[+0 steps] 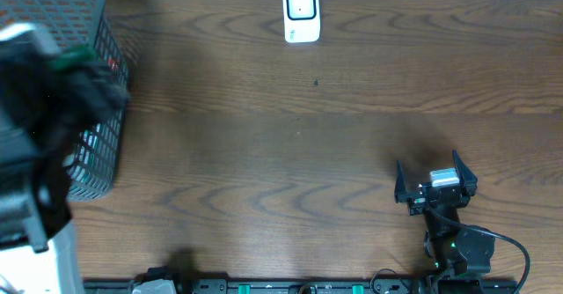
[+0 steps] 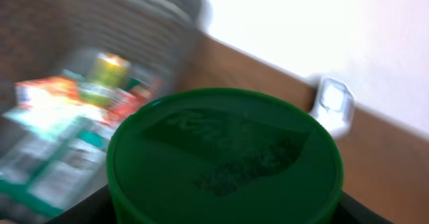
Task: Scan the item barcode
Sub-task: 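Grasp the green-capped jar with the left gripper and lift it out, then hold the jar under the white scanner with the left gripper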
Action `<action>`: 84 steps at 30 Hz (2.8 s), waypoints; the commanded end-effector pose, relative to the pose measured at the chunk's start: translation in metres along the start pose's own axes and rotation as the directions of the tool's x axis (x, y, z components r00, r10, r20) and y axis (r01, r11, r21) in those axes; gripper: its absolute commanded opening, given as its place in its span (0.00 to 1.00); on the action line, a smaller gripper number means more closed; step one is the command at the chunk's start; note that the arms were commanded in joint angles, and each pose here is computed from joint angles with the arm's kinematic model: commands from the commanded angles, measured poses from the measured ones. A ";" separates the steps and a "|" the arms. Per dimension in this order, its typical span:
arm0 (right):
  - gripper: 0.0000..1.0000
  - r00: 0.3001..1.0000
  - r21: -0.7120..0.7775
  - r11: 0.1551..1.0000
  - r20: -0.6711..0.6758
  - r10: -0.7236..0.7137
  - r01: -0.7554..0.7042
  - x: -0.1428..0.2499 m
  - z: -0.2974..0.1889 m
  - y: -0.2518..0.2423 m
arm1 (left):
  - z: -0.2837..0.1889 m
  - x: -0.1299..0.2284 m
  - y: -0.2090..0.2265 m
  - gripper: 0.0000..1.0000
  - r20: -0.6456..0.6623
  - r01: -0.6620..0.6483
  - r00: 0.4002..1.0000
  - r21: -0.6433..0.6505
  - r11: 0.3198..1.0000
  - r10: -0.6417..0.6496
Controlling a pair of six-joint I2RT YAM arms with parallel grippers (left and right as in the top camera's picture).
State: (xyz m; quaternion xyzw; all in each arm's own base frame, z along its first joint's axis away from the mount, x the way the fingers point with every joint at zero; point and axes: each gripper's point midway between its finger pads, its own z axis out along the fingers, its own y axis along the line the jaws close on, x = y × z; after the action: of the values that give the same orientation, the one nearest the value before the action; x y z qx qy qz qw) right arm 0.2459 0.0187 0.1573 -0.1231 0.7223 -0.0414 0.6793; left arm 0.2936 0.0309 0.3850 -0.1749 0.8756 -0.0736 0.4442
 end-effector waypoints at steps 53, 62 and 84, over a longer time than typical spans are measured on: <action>0.99 1.000 0.000 1.000 -0.001 0.013 -0.013 0.001 0.000 0.000 | 0.215 0.404 -0.182 0.56 -0.758 -0.403 0.458 0.289 0.868 0.465; 0.99 1.000 0.000 1.000 -0.001 0.013 -0.013 0.001 0.000 0.000 | 0.217 0.406 -0.182 0.56 -0.754 -0.401 0.462 0.291 0.869 0.466; 0.99 1.000 0.000 1.000 -0.001 0.013 -0.013 0.001 0.000 0.000 | 0.222 0.416 -0.174 0.66 -0.753 -0.400 0.464 0.292 0.869 0.467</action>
State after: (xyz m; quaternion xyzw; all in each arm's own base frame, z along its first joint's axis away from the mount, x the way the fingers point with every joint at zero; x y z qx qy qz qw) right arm 0.2459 0.0187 0.1573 -0.1231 0.7223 -0.0414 0.6793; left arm 0.2990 -0.2904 0.0152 0.1247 0.9878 -0.0860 0.0362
